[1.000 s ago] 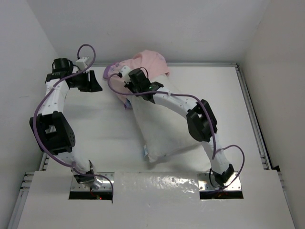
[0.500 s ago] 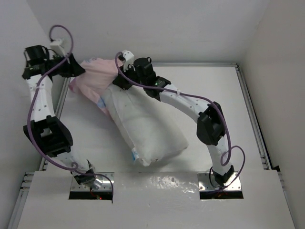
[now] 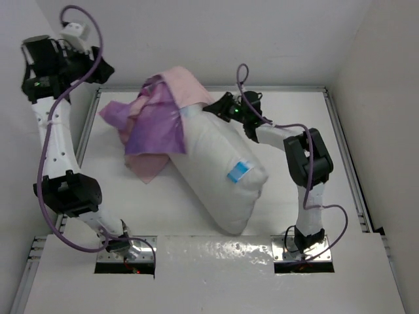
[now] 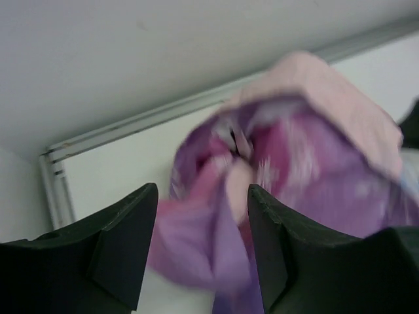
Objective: Put the pillow into the pillowcase
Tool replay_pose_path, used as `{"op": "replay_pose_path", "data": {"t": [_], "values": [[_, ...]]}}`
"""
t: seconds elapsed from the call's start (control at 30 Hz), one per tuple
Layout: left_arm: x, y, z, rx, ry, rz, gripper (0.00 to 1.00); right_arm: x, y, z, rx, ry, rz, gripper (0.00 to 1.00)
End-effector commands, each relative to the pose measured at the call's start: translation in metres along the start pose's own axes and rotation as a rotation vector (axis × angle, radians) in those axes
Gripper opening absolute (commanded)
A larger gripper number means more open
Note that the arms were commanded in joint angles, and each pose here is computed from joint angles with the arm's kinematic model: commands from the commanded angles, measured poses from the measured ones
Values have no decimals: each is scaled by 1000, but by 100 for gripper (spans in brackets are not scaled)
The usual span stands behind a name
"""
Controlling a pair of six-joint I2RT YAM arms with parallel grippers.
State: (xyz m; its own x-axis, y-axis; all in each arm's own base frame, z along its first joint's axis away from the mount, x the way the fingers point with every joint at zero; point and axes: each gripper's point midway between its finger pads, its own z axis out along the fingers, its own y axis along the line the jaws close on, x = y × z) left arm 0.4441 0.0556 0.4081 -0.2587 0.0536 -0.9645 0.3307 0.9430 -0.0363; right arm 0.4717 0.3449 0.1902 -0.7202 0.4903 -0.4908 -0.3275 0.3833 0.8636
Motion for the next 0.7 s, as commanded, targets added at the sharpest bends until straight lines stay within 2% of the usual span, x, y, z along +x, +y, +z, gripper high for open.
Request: {"op": "replay_pose_path", "data": {"t": [0.0, 0.03, 0.07, 0.1, 0.13, 0.17, 0.2, 0.23, 0.33, 0.4, 0.57, 0.63, 0.67], "values": [[30, -40, 34, 53, 137, 88, 55, -25, -76, -22, 190, -18, 117, 38], [38, -51, 42, 81, 160, 103, 55, -26, -92, -30, 235, -1, 111, 53], [52, -71, 54, 133, 205, 111, 55, -39, -107, -46, 274, -15, 75, 73], [61, -81, 59, 156, 232, 128, 55, -40, -116, -56, 314, -9, 76, 86], [74, -106, 65, 215, 279, 175, 55, -47, -121, -67, 342, -23, 62, 96], [88, -115, 72, 236, 324, 204, 56, -67, -120, -85, 364, -57, -4, 99], [104, -144, 75, 315, 375, 276, 57, -71, -131, -98, 448, -59, -12, 99], [120, -155, 78, 353, 417, 303, 58, -87, -127, -105, 479, -74, -55, 99], [164, -197, 85, 486, 533, 434, 64, -115, -135, -139, 683, -39, -261, 99], [173, -217, 88, 546, 533, 498, 66, -123, -140, -160, 809, -29, -311, 99], [188, -215, 113, 487, 525, 573, 71, -149, -123, -198, 946, -71, -480, 99], [187, -212, 128, 425, 501, 596, 72, -160, -99, -207, 926, -119, -530, 99], [193, -207, 135, 391, 518, 604, 72, -155, -95, -209, 902, -101, -559, 99]]}}
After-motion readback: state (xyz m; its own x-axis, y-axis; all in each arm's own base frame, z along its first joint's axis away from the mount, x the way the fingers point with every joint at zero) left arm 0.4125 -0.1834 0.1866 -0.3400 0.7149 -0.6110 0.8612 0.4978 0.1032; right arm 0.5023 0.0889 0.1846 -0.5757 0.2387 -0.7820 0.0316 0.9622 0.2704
